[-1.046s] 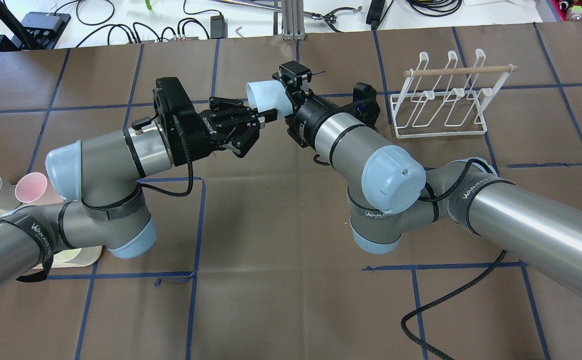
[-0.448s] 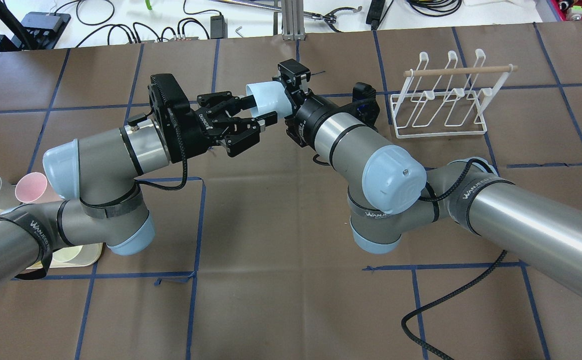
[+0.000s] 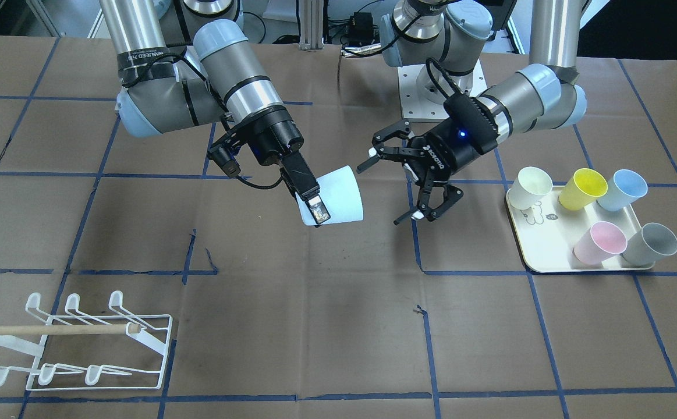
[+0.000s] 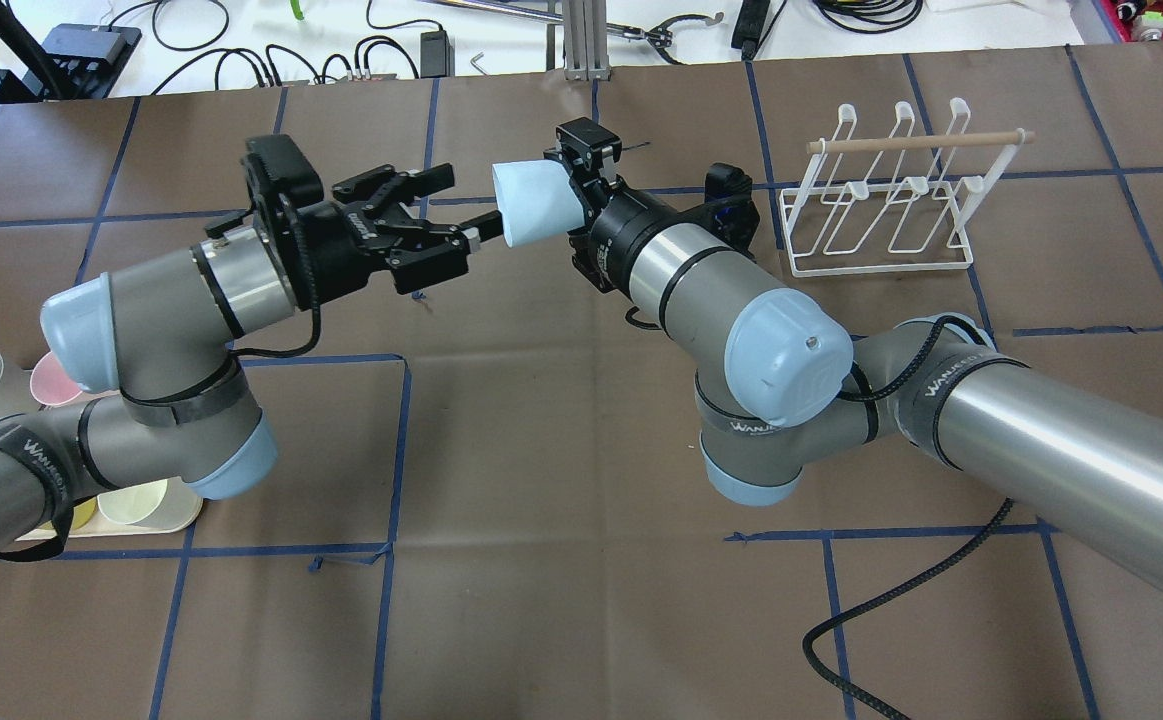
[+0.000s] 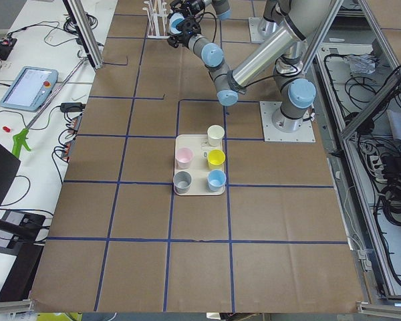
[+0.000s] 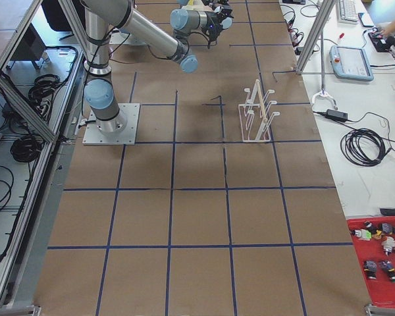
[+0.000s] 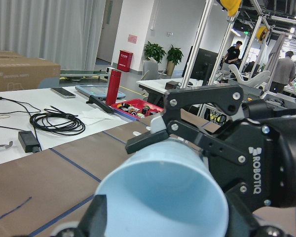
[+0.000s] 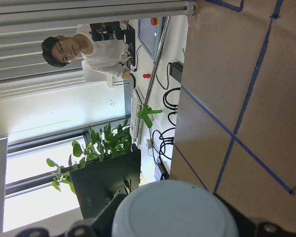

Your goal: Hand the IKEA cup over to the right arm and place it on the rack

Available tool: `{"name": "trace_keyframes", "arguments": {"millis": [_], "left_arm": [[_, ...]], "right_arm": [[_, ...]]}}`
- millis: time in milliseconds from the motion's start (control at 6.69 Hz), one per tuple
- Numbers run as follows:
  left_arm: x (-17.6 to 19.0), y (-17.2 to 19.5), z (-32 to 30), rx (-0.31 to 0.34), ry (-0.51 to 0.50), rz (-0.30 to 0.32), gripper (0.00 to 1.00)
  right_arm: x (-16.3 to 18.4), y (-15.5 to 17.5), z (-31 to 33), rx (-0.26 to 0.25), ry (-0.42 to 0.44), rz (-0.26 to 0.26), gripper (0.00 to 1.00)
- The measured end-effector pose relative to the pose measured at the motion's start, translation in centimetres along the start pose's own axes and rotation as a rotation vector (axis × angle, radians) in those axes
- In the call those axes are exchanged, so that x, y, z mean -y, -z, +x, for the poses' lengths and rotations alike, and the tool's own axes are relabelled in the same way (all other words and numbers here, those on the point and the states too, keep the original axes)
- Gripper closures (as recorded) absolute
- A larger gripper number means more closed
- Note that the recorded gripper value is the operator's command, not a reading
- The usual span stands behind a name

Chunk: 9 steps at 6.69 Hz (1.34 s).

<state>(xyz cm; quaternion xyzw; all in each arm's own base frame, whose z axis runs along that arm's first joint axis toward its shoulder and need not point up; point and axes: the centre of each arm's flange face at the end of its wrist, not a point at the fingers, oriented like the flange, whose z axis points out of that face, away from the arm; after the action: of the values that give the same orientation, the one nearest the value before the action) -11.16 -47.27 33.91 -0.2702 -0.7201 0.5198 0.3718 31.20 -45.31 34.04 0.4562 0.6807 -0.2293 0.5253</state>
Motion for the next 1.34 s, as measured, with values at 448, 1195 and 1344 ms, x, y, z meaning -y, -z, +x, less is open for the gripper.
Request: {"name": "trace_keyframes", "arguments": {"millis": [448, 1195, 1344], "left_arm": [[1.0, 5.2, -4.1, 0.064, -0.004, 0.066, 0.01], [9.9, 1.6, -11.4, 0.520, 0.193, -0.131, 0.01], [13.4, -1.1, -11.4, 0.626, 0.241, -0.264, 0.01]], "right_arm": [[2.9, -0.6, -1.8, 0.037, 0.004, 0.050, 0.75], [14.7, 0.1, -6.0, 0.087, 0.201, 0.263, 0.81], [16.8, -0.2, -6.6, 0.072, 0.333, 0.326, 0.85]]}}
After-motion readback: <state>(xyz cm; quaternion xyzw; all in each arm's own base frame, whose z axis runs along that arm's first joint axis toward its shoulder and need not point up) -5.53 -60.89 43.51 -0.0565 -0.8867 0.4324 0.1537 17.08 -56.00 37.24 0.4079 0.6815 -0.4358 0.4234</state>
